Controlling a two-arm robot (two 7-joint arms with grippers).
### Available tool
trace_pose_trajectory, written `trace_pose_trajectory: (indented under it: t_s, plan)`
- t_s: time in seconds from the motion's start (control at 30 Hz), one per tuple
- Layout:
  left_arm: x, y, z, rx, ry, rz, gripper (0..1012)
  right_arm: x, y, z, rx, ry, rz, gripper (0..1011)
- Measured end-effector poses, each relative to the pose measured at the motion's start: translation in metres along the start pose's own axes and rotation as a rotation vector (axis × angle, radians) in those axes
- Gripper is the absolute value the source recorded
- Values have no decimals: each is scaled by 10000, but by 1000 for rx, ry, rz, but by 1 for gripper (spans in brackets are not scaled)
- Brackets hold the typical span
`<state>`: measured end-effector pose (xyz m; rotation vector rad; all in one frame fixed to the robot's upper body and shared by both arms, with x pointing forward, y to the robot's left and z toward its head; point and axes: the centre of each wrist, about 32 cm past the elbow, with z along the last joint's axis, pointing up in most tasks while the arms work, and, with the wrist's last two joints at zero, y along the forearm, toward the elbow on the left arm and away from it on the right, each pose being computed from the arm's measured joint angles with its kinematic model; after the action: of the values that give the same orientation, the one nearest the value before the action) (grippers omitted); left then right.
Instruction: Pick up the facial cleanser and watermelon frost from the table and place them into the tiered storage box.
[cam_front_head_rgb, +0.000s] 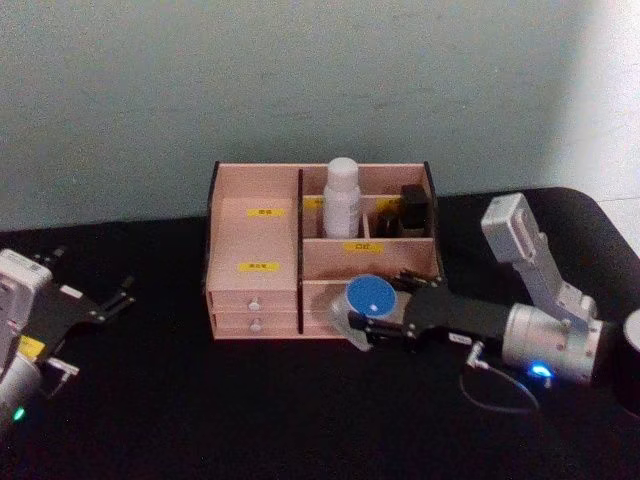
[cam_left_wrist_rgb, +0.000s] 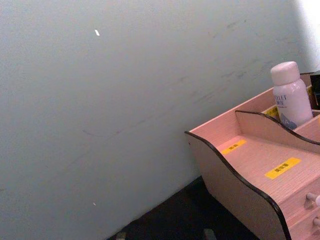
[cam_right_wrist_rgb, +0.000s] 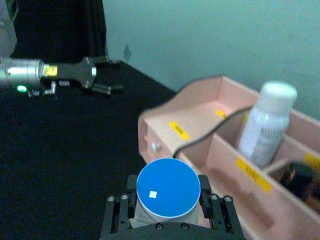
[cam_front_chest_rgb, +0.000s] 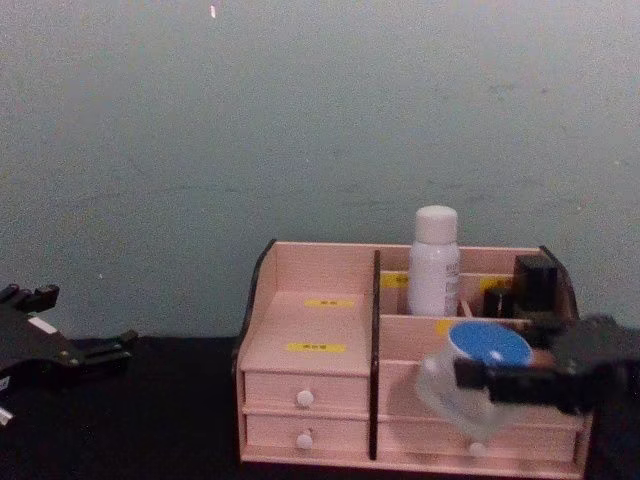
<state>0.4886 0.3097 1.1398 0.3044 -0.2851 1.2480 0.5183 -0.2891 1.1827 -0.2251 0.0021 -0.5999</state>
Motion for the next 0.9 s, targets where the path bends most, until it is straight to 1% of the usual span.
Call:
trace_pose_trajectory:
  t_s: [0.13, 0.17, 0.2, 0.27, 0.4, 0.47, 0.5, 0.6, 0.7, 0.8, 0.9]
  plan:
    - [0, 0, 0, 0, 0, 0, 1001, 46, 121, 109, 36, -24, 10, 730]
    - [0, 0, 0, 0, 0, 0, 1001, 46, 121, 109, 36, -24, 10, 730]
    - [0, 0, 0, 0, 0, 0, 1001, 57, 166, 143, 44, -31, 12, 730]
    - [0, 0, 0, 0, 0, 0, 1002, 67, 211, 172, 50, -37, 14, 730]
    - [0, 0, 0, 0, 0, 0, 1001, 87, 356, 252, 64, -47, 21, 730]
    - [0, 0, 0, 0, 0, 0, 1001, 97, 430, 286, 68, -47, 25, 730]
    - [0, 0, 0, 0, 0, 0, 1001, 97, 430, 286, 68, -47, 25, 730]
    - [0, 0, 0, 0, 0, 0, 1001, 110, 546, 342, 71, -49, 33, 730]
    - [0, 0, 0, 0, 0, 0, 1001, 120, 618, 369, 71, -47, 37, 730]
    - [0, 0, 0, 0, 0, 0, 1001, 143, 730, 416, 70, -50, 40, 730]
    - [0, 0, 0, 0, 0, 0, 1001, 155, 795, 441, 70, -54, 41, 730]
